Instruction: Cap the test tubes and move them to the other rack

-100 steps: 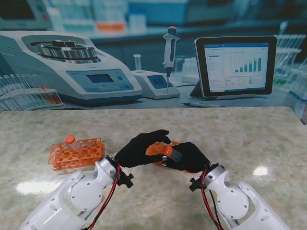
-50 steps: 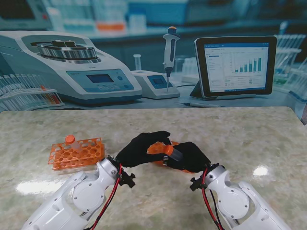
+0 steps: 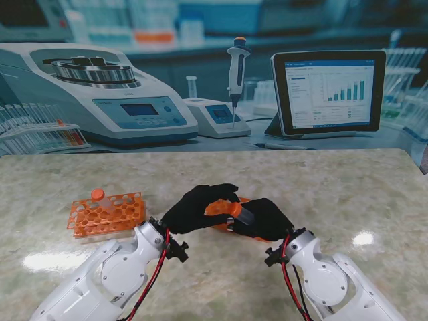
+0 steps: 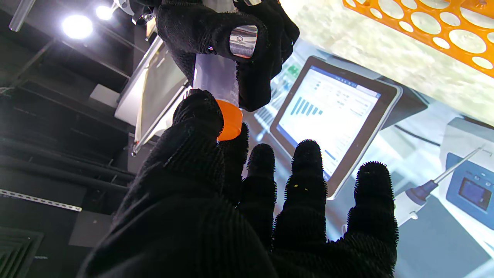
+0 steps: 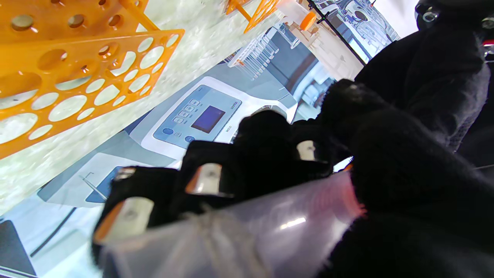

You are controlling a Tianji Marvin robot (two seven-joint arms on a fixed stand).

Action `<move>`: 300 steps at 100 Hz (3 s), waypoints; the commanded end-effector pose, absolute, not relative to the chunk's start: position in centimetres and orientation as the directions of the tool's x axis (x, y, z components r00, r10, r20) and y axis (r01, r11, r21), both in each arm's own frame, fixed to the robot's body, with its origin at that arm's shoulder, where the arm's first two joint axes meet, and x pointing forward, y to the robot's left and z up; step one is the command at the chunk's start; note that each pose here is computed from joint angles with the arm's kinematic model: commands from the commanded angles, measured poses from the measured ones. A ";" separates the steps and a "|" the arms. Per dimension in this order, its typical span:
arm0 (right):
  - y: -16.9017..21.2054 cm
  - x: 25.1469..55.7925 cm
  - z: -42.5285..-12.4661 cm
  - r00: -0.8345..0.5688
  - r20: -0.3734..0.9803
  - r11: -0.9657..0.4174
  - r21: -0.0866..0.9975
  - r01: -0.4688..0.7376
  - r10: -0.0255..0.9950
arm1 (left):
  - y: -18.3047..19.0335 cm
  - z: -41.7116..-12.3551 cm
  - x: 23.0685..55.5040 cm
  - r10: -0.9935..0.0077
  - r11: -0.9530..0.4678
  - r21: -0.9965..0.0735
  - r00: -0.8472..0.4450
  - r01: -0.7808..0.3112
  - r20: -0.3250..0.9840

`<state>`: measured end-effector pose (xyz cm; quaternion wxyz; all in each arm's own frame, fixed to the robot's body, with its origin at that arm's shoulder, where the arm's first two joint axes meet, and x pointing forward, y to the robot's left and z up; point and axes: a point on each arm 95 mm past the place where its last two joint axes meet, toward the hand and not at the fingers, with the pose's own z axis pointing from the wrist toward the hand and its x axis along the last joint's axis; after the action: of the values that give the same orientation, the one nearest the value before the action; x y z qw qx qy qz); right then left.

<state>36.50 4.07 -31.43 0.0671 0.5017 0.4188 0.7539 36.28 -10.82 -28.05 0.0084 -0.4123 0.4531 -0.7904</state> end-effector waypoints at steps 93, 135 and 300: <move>4.6 36.2 -31.6 -0.486 0.708 -0.636 0.693 0.339 0.512 | -11.4 -27.7 35.1 -0.332 -0.576 -0.714 -0.684 -0.398 0.649; 4.6 36.2 -31.6 -0.486 0.708 -0.636 0.693 0.339 0.513 | -11.0 -27.5 35.0 -0.337 -0.569 -0.723 -0.692 -0.391 0.639; 4.5 36.1 -31.6 -0.485 0.710 -0.639 0.690 0.338 0.510 | -11.0 -27.7 36.1 -0.392 -0.563 -0.723 -0.641 -0.401 0.660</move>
<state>36.40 4.30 -31.43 0.0621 0.5011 0.4225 0.7527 36.22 -10.79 -27.73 0.0010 -0.4230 0.4708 -0.7742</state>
